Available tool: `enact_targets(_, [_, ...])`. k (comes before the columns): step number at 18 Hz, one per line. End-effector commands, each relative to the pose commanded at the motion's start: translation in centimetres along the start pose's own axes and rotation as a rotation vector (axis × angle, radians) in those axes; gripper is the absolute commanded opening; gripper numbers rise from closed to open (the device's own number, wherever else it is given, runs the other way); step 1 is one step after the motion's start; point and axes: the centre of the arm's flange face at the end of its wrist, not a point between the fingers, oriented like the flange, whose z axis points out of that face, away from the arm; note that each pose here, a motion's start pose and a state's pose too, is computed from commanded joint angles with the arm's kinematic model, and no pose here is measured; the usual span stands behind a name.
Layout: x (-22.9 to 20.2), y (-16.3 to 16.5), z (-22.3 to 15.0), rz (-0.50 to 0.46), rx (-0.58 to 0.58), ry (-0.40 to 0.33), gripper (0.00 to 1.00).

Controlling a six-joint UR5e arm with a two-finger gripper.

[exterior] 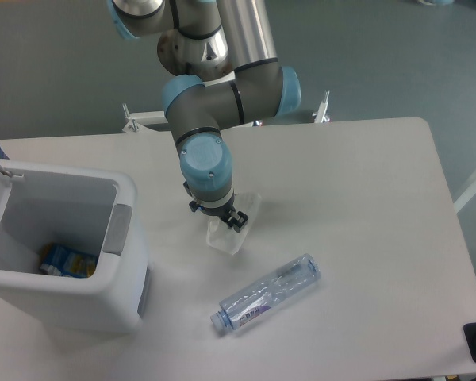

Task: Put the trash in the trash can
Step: 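Move the gripper over the white tissue and lower onto it, then close the gripper on the white tissue and lift it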

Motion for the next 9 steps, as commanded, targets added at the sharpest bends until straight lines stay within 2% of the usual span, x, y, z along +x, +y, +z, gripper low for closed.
enact_targets(9, [-0.7, 0.0, -1.9, -0.003, -0.009, 0.04, 0.0])
